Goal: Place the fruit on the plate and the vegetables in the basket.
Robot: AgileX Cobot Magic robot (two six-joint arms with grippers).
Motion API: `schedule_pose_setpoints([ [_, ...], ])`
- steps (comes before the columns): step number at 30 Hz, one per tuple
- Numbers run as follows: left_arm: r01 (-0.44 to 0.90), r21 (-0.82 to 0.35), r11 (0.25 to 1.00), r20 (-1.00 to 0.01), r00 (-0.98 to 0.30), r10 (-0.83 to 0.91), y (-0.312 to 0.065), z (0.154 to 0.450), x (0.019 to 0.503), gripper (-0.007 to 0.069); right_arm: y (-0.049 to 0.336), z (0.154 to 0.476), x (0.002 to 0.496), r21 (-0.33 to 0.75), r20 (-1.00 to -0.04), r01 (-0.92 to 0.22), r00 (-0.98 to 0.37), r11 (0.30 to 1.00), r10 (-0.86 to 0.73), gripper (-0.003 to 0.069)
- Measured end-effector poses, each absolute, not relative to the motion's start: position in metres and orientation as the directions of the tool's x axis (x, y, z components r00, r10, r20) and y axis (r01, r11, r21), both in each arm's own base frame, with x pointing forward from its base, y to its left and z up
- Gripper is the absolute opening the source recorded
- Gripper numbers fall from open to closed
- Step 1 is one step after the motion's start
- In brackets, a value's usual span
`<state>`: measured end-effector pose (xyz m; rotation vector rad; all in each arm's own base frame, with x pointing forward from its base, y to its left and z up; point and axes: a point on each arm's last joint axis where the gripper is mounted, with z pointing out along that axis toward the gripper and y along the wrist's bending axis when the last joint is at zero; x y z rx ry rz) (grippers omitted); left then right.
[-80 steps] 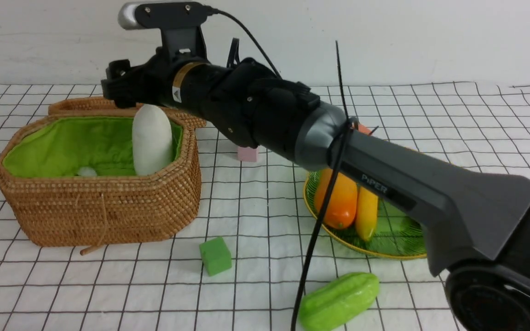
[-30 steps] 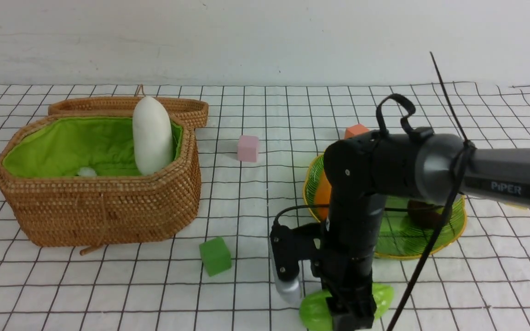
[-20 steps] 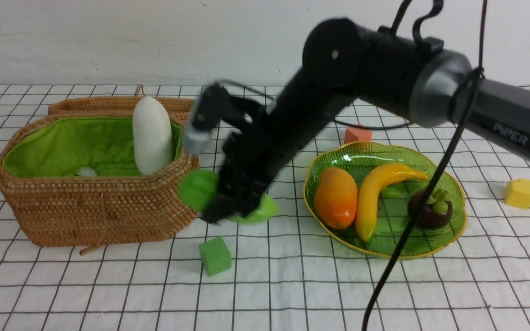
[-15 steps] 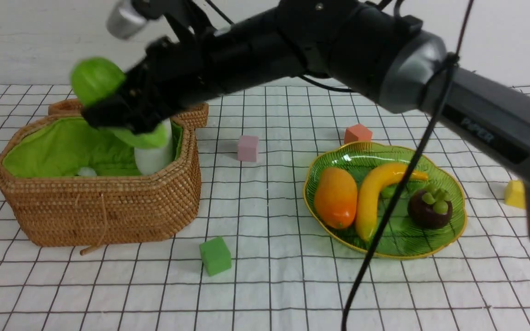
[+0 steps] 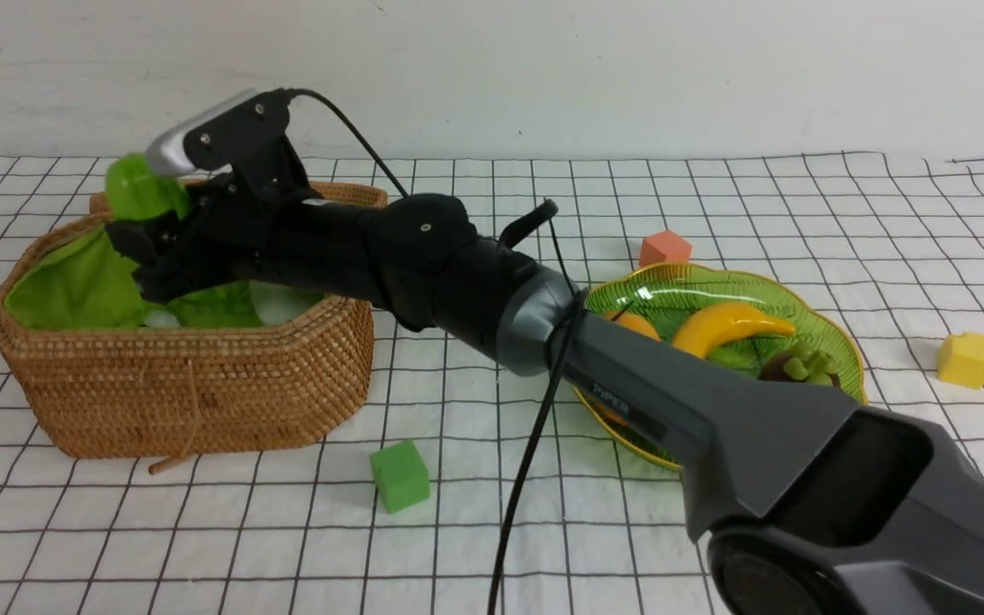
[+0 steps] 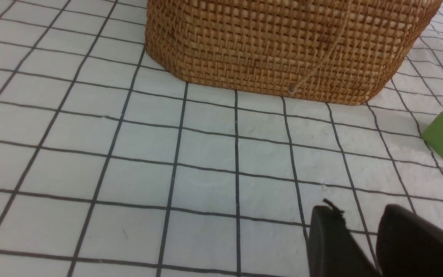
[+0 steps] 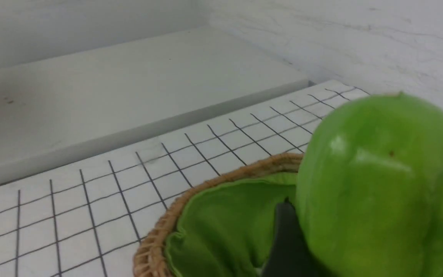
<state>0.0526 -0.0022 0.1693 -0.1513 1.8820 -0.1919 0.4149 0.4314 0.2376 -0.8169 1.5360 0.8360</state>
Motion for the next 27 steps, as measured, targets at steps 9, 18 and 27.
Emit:
schedule_pose_setpoints([
  [9,-0.009,-0.208,0.978,-0.928,-0.313,-0.2,-0.002,0.169,0.053,0.0188,0.433,0.238,0.413,0.086,-0.992,-0.873,-0.12,0.48,-0.04,0.0636],
  [18,-0.009,-0.208,0.978,-0.928,-0.313,-0.2,-0.002,0.169,0.053,0.0198,0.417,0.3,0.38,-0.178,-0.958,-0.961,0.12,0.212,-0.261,0.0596],
  [27,-0.009,-0.208,0.978,-0.928,-0.313,-0.2,-0.002,0.169,0.053,0.0206,0.304,0.387,0.349,-0.237,-0.614,-0.904,-0.145,0.356,-0.776,0.0041],
])
